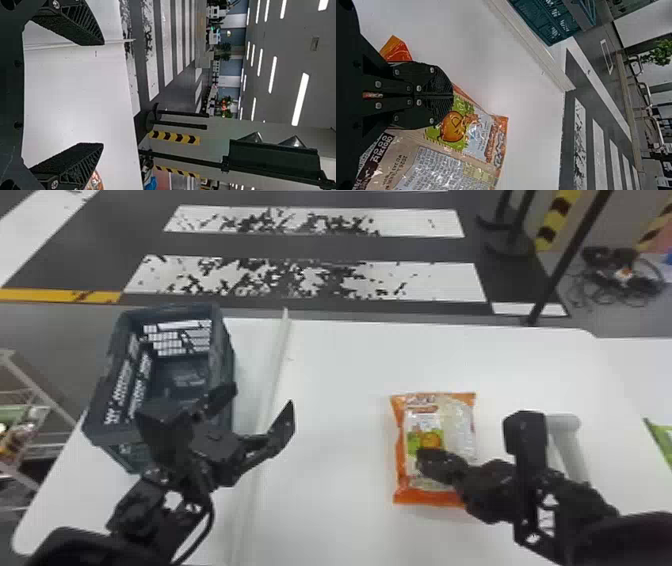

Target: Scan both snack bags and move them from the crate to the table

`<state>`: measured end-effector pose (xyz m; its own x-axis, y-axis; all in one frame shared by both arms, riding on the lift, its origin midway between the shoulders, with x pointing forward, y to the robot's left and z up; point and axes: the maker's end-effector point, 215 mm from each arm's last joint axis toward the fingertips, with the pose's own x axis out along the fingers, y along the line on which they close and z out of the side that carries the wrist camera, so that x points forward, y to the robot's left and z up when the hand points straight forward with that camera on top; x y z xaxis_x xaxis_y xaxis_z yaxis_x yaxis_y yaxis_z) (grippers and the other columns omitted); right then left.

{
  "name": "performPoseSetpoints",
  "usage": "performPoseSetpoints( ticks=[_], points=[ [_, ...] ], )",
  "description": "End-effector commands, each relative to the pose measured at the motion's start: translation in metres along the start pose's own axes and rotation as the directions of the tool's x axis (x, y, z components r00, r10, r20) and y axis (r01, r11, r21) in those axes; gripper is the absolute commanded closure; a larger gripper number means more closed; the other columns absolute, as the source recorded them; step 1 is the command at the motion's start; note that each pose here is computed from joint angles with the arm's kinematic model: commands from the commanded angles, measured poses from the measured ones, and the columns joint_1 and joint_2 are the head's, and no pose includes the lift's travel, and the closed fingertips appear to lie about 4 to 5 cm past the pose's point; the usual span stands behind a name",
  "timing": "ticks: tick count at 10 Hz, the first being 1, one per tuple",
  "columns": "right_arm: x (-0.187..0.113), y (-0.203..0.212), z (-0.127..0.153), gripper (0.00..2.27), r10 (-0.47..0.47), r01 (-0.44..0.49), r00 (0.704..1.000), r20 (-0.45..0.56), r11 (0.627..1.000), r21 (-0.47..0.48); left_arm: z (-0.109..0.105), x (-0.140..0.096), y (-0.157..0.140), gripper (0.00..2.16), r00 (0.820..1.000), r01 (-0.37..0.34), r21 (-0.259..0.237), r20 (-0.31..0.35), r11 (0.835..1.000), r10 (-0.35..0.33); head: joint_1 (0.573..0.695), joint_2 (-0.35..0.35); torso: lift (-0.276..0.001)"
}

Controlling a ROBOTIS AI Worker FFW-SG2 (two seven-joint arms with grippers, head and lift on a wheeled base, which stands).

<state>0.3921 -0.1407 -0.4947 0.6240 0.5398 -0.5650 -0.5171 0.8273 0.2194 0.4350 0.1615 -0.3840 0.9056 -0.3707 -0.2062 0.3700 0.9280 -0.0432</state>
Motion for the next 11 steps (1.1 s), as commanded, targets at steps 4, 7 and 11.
performPoseSetpoints(
  ticks=[4,7,11],
  points=[
    [0.020,0.006,-0.024,2.26,0.003,-0.004,1.000,-0.008,0.999,-0.047,-0.002,0.000,0.003,0.09,1.000,-0.005,0.000,-0.003,1.000,0.005,0.695,0.046,-0.088],
    [0.021,0.004,-0.028,2.26,0.001,-0.001,1.000,-0.003,0.999,-0.048,-0.004,0.000,0.003,0.09,1.000,-0.004,-0.003,-0.007,1.000,0.004,0.695,0.046,-0.088],
    [-0.012,0.018,0.039,2.26,0.006,0.004,0.991,0.135,0.997,-0.074,-0.004,-0.001,0.002,0.09,1.000,-0.004,-0.003,-0.007,1.000,0.004,0.695,0.048,-0.088]
  ],
)
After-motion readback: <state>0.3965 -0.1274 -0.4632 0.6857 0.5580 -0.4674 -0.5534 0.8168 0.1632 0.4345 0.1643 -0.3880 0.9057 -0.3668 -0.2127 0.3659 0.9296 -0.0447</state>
